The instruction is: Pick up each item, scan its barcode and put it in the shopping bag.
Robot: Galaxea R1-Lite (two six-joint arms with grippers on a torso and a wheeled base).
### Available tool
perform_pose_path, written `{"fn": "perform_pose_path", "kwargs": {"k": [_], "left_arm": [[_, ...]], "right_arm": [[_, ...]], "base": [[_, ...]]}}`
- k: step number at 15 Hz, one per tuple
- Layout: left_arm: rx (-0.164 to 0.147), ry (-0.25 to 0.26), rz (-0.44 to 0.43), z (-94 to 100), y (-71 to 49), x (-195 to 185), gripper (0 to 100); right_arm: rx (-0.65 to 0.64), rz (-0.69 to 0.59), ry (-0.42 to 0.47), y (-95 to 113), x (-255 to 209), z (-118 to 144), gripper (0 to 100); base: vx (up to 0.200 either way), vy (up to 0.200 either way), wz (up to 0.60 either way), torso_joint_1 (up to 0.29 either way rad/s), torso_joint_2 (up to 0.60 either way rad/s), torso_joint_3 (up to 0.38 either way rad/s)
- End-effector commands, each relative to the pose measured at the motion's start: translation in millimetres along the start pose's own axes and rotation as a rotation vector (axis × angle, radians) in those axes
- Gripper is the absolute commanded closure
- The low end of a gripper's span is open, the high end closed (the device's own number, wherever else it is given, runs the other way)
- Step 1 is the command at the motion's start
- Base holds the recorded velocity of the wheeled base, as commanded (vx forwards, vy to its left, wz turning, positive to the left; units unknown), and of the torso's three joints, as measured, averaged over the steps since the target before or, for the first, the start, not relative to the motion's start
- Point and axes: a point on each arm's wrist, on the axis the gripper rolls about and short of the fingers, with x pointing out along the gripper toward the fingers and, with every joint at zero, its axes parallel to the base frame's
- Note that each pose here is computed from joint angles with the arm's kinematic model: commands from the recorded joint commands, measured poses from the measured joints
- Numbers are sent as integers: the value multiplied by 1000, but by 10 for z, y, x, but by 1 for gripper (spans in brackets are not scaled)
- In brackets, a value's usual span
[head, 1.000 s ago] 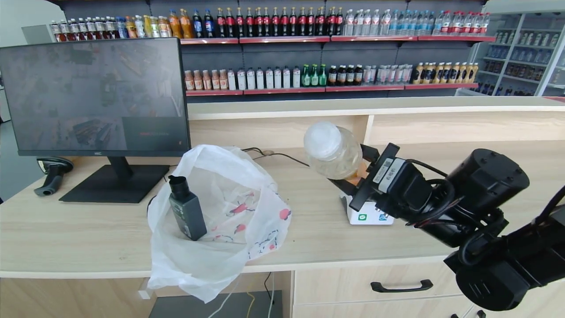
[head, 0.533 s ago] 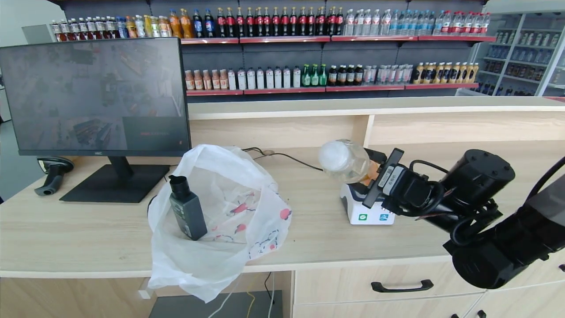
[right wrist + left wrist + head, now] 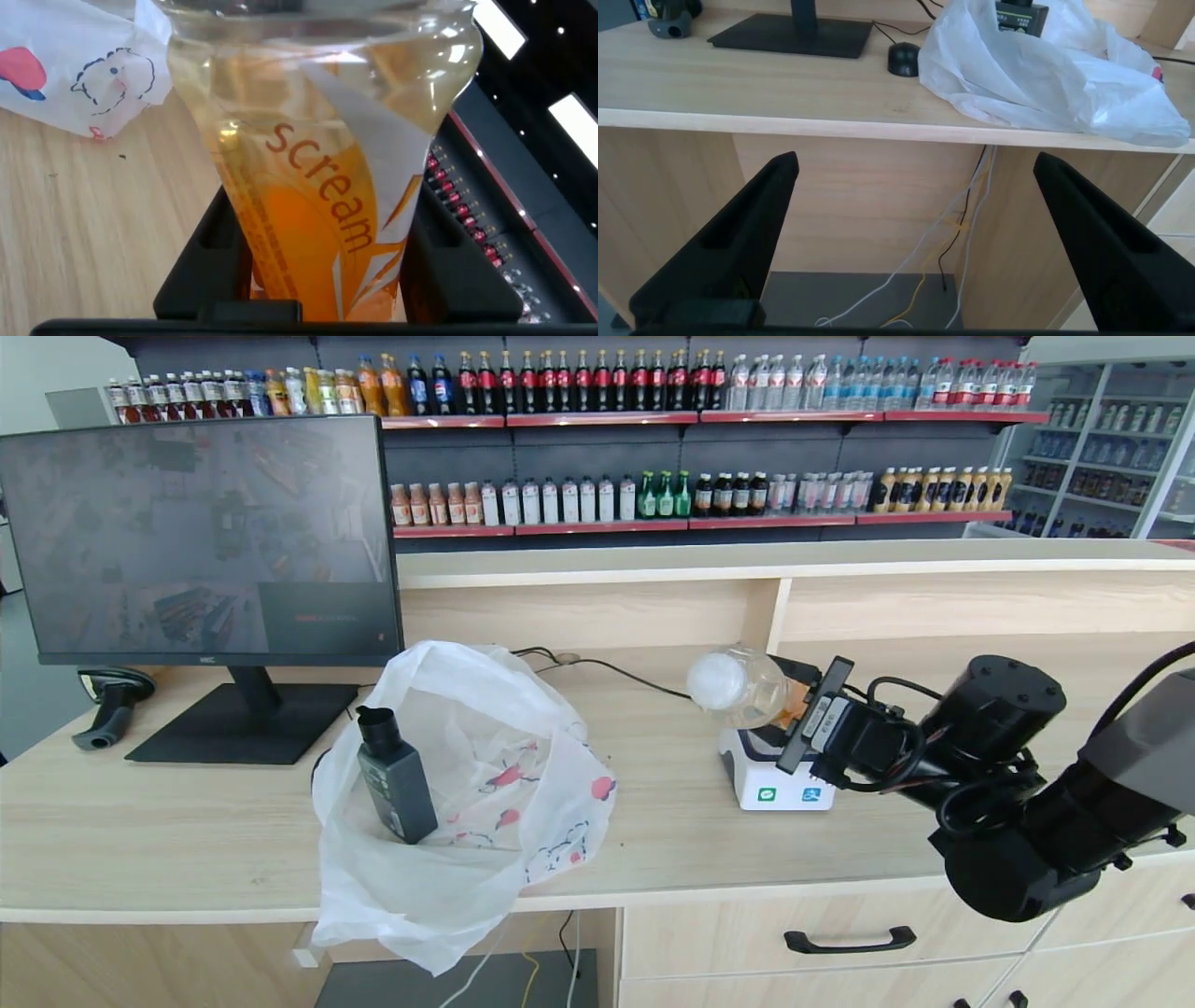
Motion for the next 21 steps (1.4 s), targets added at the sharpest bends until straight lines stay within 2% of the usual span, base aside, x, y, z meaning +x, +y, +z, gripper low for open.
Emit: {"fn": "perform_pose_path", "kwargs": {"k": [1,6,16,21], "left_arm": [[0,-1,0,0,0,0,0],[0,-1,0,0,0,0,0],[0,-1,0,0,0,0,0],[0,-1,0,0,0,0,0]], "right_arm": [[-5,-6,4,-13,2,-31,100],[-11,-21,20,-72,-42,-72,100],[-4,-17,27,-49,-42,-99,100],[35,-17,2,-43,11,-25,100]], "base": [[0,0,0,0,0,0],[0,0,0,0,0,0],[0,0,0,0,0,0],[0,0,0,0,0,0]]}}
